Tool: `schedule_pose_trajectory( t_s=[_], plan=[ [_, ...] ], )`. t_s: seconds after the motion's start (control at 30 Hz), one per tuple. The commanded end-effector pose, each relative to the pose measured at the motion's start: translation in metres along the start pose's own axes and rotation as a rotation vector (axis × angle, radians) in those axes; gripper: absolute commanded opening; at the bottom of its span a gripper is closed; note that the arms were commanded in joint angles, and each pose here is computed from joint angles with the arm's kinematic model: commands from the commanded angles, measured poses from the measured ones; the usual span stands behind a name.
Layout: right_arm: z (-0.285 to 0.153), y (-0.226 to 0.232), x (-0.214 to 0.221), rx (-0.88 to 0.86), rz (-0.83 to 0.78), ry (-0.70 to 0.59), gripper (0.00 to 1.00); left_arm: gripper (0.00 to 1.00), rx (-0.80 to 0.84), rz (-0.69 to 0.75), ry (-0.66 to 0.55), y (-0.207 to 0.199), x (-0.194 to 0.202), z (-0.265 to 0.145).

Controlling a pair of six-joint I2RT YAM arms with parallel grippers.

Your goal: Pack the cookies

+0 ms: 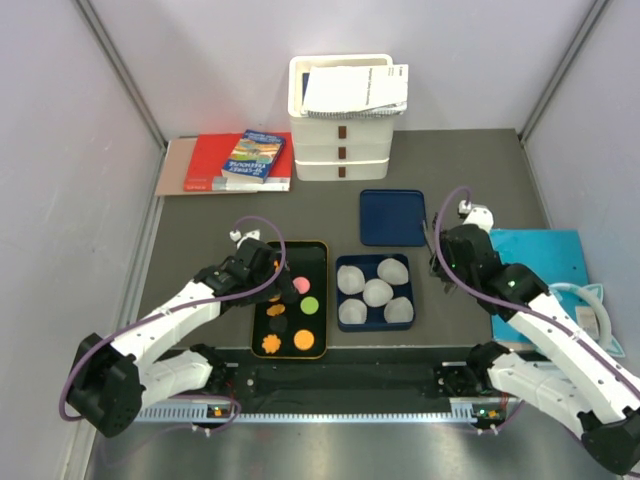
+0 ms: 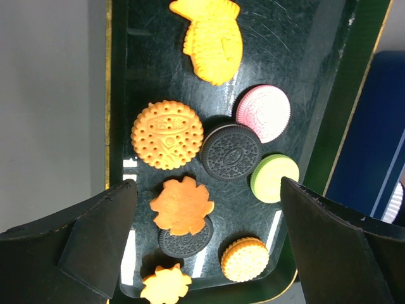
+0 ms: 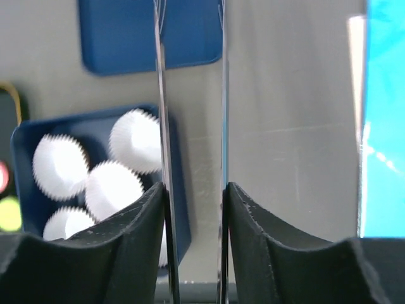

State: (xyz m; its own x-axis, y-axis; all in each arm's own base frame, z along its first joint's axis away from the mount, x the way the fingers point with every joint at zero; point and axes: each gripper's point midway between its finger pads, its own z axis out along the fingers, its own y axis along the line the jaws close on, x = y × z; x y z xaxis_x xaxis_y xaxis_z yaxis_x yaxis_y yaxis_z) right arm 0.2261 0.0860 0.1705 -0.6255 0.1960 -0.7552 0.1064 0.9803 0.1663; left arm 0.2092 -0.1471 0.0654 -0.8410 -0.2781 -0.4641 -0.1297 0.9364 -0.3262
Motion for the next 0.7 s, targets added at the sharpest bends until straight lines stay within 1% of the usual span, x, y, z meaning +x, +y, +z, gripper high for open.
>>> schedule_pose_trajectory(
  t_s=[0.0, 0.1, 0.13, 0.27, 0.3, 0.33, 0.37, 0.43, 0.47, 0.5, 0.53, 0.57, 0.6, 0.63, 0.67],
  plan=[
    [-0.019, 0.037, -0.011, -0.161, -0.063, -0.015, 0.36, 0.99, 0.004, -0.008, -0.06, -0.005, -0.015, -0.008],
    [-0.027, 0.055, -0.01, -0.207, -0.118, -0.001, 0.34, 0.99, -0.015, -0.008, -0.083, -0.002, -0.02, -0.012],
    [-0.028, 0.06, -0.011, -0.213, -0.135, -0.005, 0.28, 0.99, -0.016, -0.009, -0.09, -0.002, -0.022, -0.014],
    [-0.035, 0.083, -0.009, -0.257, -0.245, -0.003, 0.26, 0.99, -0.009, -0.017, -0.128, -0.002, -0.028, -0.022],
    [-0.039, 0.093, -0.007, -0.282, -0.274, -0.001, 0.17, 0.99, -0.008, -0.02, -0.138, -0.001, -0.029, -0.024],
    [-0.04, 0.1, -0.008, -0.297, -0.293, -0.016, 0.16, 0.99, -0.008, -0.023, -0.142, 0.0, -0.029, -0.025],
    [-0.041, 0.104, -0.008, -0.308, -0.324, -0.025, 0.11, 0.99, 0.004, -0.03, -0.158, 0.0, -0.031, -0.029],
    [-0.044, 0.118, -0.008, -0.336, -0.363, -0.046, 0.09, 0.99, 0.008, -0.041, -0.174, 0.001, -0.031, -0.031],
    [-0.045, 0.121, -0.009, -0.347, -0.372, -0.059, 0.03, 0.99, 0.022, -0.05, -0.192, 0.0, -0.034, -0.036],
    [-0.048, 0.127, -0.006, -0.364, -0.391, -0.065, 0.0, 0.99, 0.022, -0.051, -0.195, 0.002, -0.032, -0.036],
    [-0.049, 0.13, -0.007, -0.376, -0.419, -0.092, 0.0, 0.99, 0.02, -0.059, -0.203, 0.003, -0.033, -0.038],
    [-0.055, 0.143, -0.013, -0.433, -0.416, -0.138, 0.0, 0.99, 0.027, -0.065, -0.216, 0.003, -0.034, -0.041],
    [-0.055, 0.152, 0.001, -0.509, -0.453, -0.128, 0.0, 0.99, 0.024, -0.069, -0.221, 0.005, -0.034, -0.042],
    [-0.059, 0.16, 0.004, -0.568, -0.475, -0.144, 0.0, 0.99, 0.016, -0.07, -0.229, 0.007, -0.035, -0.043],
    [-0.064, 0.165, 0.004, -0.606, -0.454, -0.151, 0.0, 0.99, 0.017, -0.074, -0.235, 0.008, -0.036, -0.045]
  ],
)
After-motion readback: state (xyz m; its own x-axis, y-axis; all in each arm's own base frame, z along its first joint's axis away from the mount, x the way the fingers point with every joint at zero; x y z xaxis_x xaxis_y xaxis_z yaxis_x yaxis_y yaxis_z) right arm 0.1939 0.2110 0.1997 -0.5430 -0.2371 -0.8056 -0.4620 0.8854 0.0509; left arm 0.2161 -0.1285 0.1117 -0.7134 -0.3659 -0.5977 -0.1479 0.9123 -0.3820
